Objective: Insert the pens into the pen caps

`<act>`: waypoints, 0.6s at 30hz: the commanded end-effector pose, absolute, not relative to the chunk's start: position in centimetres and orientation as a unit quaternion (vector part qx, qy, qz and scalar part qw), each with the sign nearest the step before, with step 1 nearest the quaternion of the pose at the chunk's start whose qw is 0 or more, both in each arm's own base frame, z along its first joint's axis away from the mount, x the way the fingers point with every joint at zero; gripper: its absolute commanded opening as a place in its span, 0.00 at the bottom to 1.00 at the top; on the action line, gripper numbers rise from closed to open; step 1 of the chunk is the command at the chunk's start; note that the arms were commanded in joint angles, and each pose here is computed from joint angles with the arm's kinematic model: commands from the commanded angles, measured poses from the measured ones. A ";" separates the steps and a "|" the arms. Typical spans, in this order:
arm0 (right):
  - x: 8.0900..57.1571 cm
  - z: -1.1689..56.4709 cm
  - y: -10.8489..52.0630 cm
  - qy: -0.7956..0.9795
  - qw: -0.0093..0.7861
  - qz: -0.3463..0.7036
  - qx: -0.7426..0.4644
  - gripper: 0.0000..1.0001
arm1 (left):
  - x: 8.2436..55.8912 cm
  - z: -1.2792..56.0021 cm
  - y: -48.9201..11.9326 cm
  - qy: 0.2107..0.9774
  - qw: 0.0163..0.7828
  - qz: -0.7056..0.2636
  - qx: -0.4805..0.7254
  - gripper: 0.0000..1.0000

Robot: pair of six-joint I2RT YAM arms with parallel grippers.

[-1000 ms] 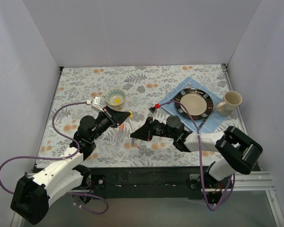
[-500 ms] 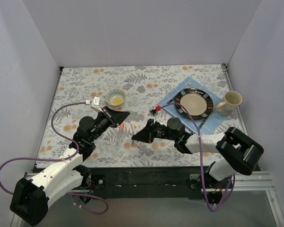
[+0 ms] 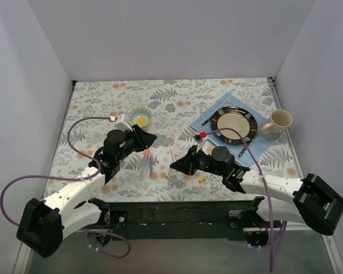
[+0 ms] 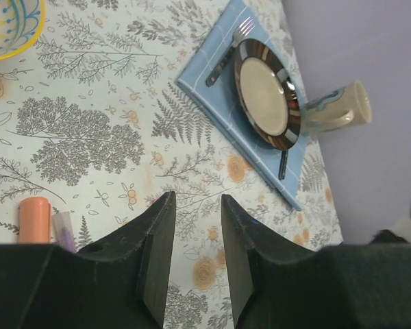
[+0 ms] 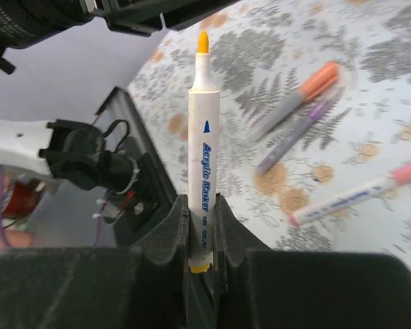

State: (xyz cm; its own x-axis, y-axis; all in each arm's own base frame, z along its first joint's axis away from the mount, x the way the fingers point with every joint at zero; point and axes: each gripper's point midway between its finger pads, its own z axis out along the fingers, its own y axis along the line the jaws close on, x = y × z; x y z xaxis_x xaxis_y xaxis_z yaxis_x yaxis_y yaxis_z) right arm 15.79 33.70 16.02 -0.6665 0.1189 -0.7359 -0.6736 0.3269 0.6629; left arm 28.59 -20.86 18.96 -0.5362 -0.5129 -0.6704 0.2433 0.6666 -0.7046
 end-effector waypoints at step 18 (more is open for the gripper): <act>20.5 32.0 21.3 0.691 0.613 0.377 -0.069 0.01 | 17.3 9.4 -37.9 0.762 0.340 -0.325 0.445 0.38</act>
